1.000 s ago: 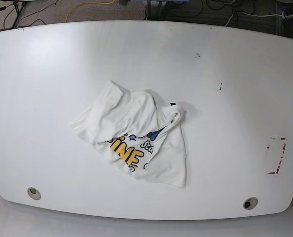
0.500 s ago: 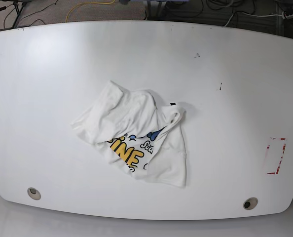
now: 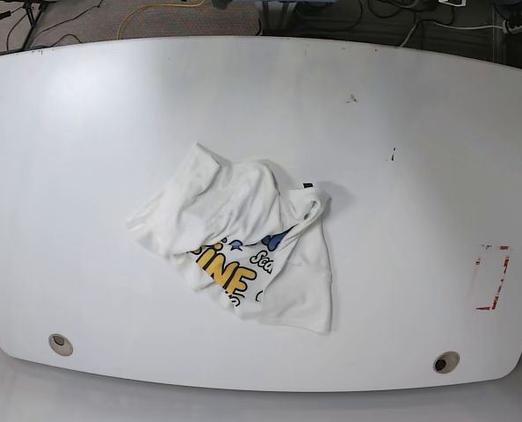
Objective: Layout the t-shirt on the table in an organized manner, then fold the t-shirt properly
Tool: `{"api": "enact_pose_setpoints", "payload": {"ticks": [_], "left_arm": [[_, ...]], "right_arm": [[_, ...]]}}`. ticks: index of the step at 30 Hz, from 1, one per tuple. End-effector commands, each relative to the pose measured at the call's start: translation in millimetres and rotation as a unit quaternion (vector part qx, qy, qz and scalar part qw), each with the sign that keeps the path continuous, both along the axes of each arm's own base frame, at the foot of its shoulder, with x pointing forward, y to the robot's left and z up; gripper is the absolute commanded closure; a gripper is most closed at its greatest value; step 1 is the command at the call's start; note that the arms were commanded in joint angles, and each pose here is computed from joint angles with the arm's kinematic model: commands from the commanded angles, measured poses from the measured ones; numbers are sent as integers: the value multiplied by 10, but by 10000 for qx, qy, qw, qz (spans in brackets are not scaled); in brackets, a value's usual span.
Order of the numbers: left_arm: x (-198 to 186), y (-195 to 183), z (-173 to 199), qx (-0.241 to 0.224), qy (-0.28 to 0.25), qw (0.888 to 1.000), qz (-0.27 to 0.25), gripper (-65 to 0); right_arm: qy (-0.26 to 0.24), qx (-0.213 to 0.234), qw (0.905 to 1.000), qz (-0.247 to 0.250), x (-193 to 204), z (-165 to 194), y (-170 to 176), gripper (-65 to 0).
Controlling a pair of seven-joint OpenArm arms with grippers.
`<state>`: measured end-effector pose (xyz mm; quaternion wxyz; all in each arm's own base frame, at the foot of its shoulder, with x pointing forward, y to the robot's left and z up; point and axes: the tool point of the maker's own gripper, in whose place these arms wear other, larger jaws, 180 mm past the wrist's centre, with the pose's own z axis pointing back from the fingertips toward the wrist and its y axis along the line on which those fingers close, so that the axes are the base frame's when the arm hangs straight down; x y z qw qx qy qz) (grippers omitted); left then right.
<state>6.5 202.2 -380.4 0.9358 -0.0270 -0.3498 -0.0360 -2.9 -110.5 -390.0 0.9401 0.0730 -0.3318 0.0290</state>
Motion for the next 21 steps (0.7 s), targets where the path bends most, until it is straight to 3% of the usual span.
{"api": "enact_pose_setpoints", "payload": {"ticks": [1, 21], "left_arm": [[91, -42, 156, -33, -238, 9997, -68, -172], [822, 16, 388, 120, -1332, 9910, -99, -178]], "right_arm": [[-149, 27, 9999, -9, 45, 115, 3, -116], [-1495, -13, 9888, 44, 1024, 294, -3, -122]]}}
